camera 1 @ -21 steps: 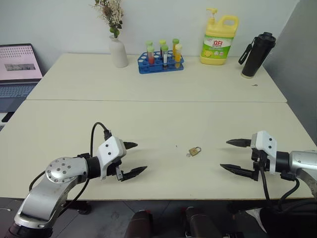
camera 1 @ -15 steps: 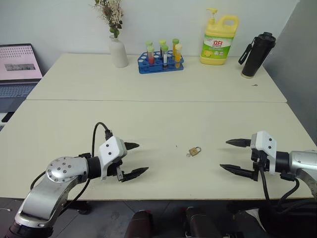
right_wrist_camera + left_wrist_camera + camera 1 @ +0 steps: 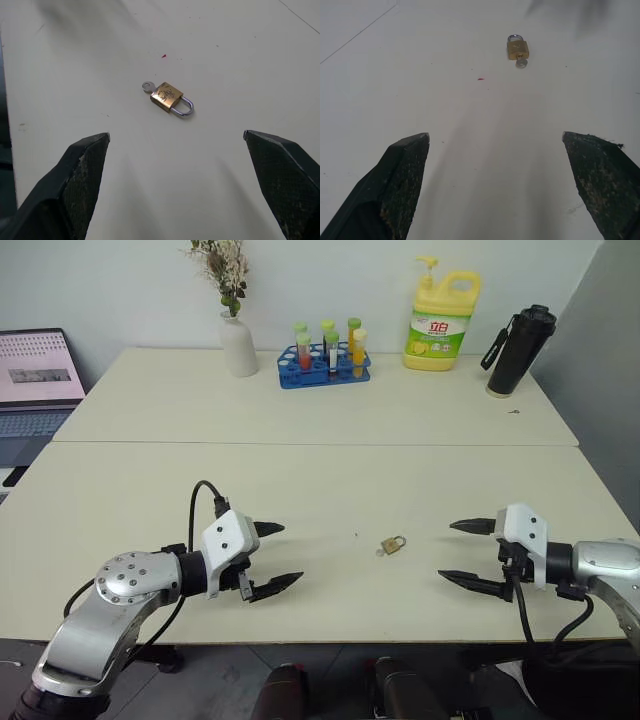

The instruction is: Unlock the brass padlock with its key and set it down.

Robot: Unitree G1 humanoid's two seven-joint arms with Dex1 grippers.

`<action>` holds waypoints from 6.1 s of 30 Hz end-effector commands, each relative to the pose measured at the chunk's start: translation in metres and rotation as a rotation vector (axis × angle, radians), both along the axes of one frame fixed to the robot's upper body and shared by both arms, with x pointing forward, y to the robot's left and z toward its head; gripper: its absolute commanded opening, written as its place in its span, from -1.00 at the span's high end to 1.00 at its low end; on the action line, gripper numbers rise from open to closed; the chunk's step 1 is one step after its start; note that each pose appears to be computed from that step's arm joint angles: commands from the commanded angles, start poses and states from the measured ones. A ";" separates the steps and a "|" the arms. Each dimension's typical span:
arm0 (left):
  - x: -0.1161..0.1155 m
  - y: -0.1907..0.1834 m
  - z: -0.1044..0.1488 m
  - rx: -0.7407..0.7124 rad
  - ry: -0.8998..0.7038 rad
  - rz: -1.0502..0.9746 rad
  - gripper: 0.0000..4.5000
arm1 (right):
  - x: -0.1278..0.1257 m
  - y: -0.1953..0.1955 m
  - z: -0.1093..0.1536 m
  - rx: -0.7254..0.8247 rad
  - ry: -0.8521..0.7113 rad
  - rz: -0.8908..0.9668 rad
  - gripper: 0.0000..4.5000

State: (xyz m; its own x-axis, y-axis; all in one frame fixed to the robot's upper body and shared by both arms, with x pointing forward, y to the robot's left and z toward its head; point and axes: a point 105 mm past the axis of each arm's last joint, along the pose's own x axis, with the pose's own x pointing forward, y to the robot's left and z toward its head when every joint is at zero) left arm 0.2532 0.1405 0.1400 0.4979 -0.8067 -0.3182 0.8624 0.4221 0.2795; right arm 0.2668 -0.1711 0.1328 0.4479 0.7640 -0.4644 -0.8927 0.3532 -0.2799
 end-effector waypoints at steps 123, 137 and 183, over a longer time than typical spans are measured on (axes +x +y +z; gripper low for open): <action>0.042 -0.091 0.073 -0.194 0.074 -0.339 1.00 | 0.000 0.083 0.065 -0.173 -1.277 0.282 0.59; 0.031 -0.103 0.072 0.031 -0.431 -0.491 1.00 | 0.001 0.083 0.062 -0.145 -1.214 0.255 0.59; 0.045 -0.108 0.070 -0.253 0.156 -0.277 -0.67 | -0.004 0.087 0.064 -0.133 -1.219 0.293 0.59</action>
